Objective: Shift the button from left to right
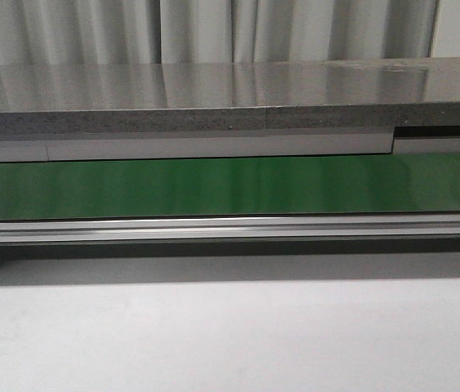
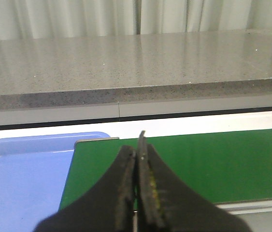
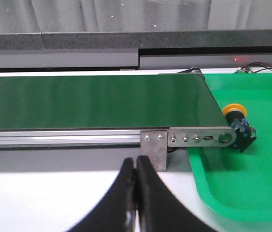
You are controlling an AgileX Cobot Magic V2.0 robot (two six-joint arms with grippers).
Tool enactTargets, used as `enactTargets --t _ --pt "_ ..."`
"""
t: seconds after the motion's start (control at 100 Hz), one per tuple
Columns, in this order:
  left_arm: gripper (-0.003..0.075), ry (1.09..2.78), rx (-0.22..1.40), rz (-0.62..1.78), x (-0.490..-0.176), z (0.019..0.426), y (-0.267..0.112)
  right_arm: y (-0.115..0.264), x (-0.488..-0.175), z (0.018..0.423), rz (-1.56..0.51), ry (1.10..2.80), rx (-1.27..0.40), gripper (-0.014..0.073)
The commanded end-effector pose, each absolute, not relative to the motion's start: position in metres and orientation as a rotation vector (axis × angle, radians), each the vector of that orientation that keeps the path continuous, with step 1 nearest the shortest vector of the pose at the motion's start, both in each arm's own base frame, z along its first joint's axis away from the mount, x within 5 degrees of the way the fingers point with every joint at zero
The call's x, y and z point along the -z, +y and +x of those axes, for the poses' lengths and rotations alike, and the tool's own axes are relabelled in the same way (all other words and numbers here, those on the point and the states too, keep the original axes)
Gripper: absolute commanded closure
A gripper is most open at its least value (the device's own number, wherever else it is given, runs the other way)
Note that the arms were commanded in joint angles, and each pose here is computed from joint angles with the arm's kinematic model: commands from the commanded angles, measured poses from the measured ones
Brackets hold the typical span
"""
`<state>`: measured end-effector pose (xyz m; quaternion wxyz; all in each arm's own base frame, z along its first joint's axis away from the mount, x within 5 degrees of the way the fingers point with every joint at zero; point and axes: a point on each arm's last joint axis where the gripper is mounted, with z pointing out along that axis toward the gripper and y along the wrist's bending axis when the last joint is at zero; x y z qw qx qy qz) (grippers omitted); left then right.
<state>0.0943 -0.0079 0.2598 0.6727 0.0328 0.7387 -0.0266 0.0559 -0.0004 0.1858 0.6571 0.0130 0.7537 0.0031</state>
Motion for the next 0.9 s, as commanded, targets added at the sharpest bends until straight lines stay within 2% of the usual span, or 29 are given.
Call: enactTargets --t 0.0,0.89 --pt "0.0741 1.575 0.057 0.049 -0.2752 0.0955 -0.0066 -0.0008 -0.2004 0.0547 0.022 1.576 0.007 0.0662" --pt "0.0741 1.575 0.057 0.049 -0.2752 0.0955 -0.0066 -0.0008 -0.1997 0.0547 0.022 1.584 0.006 0.0662"
